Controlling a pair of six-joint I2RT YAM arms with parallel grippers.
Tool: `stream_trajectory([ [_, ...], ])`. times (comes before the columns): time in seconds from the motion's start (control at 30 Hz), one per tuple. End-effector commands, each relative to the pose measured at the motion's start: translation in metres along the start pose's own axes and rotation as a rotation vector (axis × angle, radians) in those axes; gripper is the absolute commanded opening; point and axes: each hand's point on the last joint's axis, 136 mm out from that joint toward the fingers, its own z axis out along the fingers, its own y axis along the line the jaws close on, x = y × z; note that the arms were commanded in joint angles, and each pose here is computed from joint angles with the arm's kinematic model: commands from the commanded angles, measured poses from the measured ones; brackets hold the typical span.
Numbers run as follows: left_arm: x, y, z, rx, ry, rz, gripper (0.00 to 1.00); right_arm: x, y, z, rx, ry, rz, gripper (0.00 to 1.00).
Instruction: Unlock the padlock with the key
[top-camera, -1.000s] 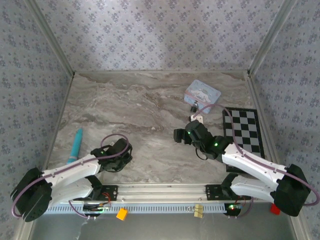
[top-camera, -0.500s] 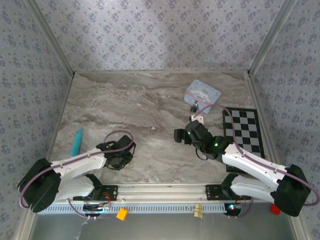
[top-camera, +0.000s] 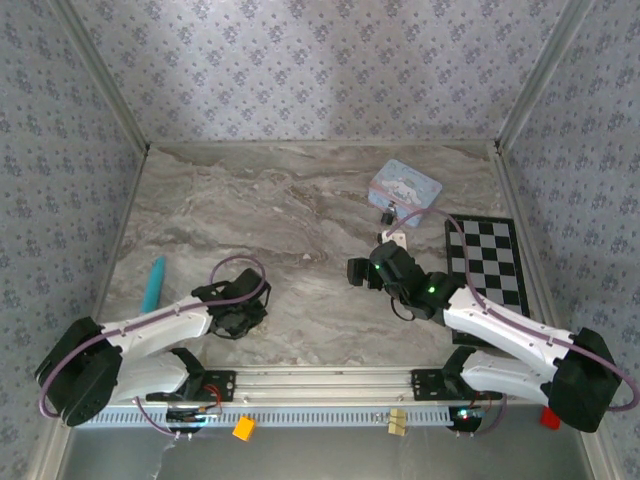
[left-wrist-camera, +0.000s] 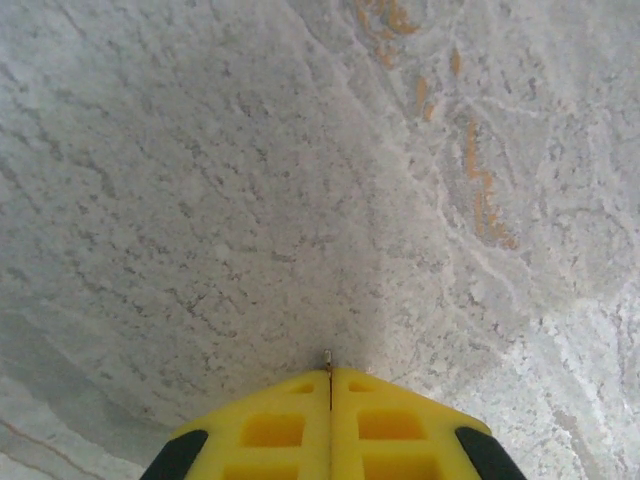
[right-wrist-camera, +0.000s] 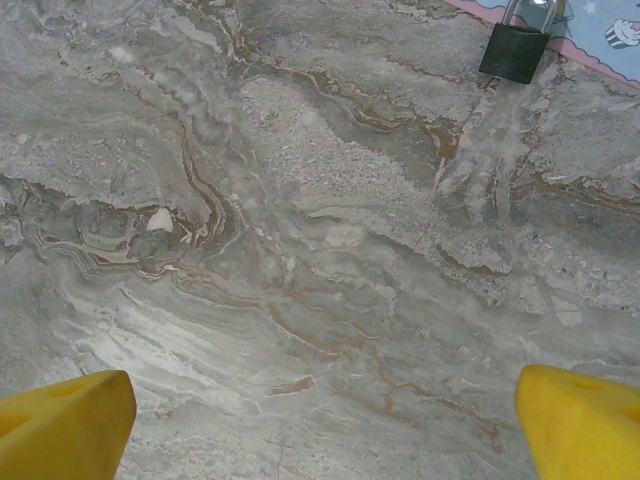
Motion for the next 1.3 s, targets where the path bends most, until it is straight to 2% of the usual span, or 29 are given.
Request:
stream_trajectory([
  [0.0, -0.039, -0.066, -0.007, 0.286, -0.183, 0.004, 0.02, -0.009, 0.008, -0.004, -0.011, -0.015, 0.023, 0.99],
  [0.07, -0.054, -0.077, -0.022, 0.339, -0.262, 0.048, 0.02, -0.009, 0.011, -0.004, -0.025, -0.016, 0.036, 0.99],
  [0.13, -0.073, -0.103, -0.050, 0.437, -0.381, 0.149, 0.02, -0.012, 0.018, -0.005, -0.060, -0.026, 0.074, 0.99],
  [0.27, -0.084, -0.171, -0.116, 0.647, -0.532, 0.492, 0.00, -0.024, 0.036, -0.010, -0.166, -0.073, 0.186, 0.99],
  [0.43, -0.075, -0.224, -0.177, 0.830, -0.651, 0.806, 0.00, -0.053, 0.060, -0.032, -0.401, -0.262, 0.282, 0.99],
  [0.53, -0.062, -0.245, -0.207, 0.967, -0.678, 0.909, 0.00, -0.068, 0.077, -0.052, -0.556, -0.394, 0.220, 0.98],
  [0.73, -0.046, -0.265, -0.260, 1.244, -0.705, 0.904, 0.00, -0.085, 0.096, -0.083, -0.758, -0.530, 0.181, 0.99],
  [0.87, -0.041, -0.264, -0.283, 1.402, -0.711, 0.816, 0.00, -0.094, 0.121, -0.103, -0.891, -0.496, 0.130, 0.98],
  [1.03, -0.035, -0.262, -0.298, 1.484, -0.696, 0.799, 0.00, -0.104, 0.135, -0.131, -1.060, -0.551, 0.136, 0.96],
  [1.27, -0.035, -0.255, -0.310, 1.581, -0.693, 0.715, 0.00, -0.117, 0.140, -0.147, -1.128, -0.580, 0.157, 0.89],
])
